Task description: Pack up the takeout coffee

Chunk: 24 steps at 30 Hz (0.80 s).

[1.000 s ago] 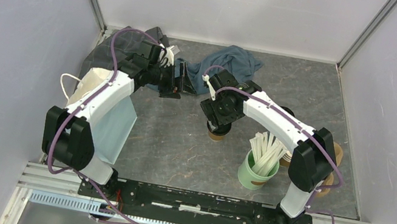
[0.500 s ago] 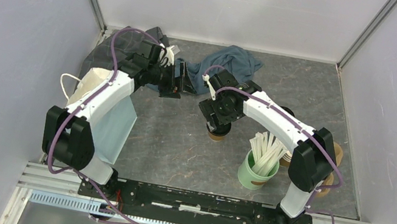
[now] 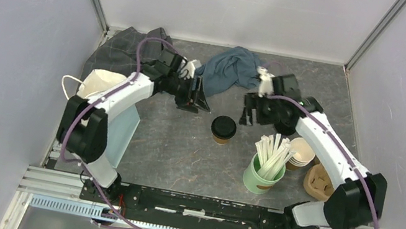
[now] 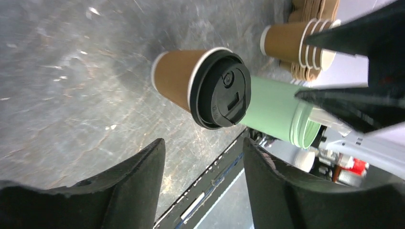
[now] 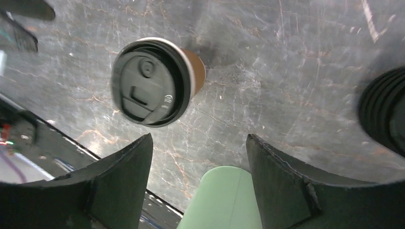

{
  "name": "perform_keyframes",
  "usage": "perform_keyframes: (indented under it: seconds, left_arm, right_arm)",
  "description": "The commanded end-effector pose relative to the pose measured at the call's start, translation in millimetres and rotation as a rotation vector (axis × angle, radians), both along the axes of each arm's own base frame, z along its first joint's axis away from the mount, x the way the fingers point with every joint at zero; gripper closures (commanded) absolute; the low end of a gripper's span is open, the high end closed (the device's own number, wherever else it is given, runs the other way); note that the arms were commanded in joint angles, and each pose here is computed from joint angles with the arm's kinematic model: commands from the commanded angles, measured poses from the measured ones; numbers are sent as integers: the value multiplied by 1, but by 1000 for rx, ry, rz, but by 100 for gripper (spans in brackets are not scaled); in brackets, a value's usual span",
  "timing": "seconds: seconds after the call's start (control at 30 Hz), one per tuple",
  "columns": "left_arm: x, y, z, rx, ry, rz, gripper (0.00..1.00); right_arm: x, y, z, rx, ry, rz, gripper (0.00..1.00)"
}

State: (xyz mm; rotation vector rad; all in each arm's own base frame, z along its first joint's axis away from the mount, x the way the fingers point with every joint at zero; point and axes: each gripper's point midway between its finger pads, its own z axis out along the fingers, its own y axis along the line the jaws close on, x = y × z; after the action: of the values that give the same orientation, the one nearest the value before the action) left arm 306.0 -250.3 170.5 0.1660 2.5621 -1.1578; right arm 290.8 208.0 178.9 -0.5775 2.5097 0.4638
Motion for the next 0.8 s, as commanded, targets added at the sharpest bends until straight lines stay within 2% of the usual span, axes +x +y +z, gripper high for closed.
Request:
perform_keyframes:
  seconds: [0.0, 0.17, 0.27, 0.33, 0.37, 0.4, 0.77]
  left_arm:
    - [-15, -34, -9, -49, 31, -142, 38]
    - [-13, -47, -20, -107, 81, -161, 50]
    - [-12, -52, -25, -113, 107, -167, 55]
    - [-12, -54, -29, -108, 117, -167, 58]
    - [-13, -53, -34, -100, 135, -163, 62]
    - [-13, -53, -36, -94, 141, -161, 63]
    - [-19, -55, -53, -59, 182, -155, 66]
  right_arm:
    - [-2, 10, -14, 390, 42, 52, 24]
    - [14, 6, -21, 535, 72, -1, 35]
    - [19, 8, -21, 550, 78, 6, 38]
    - [22, 8, -27, 540, 93, 4, 45]
    - [24, 7, -35, 531, 111, -2, 53]
    - [24, 8, -38, 528, 122, 1, 55]
    - [19, 9, -55, 525, 181, 34, 60]
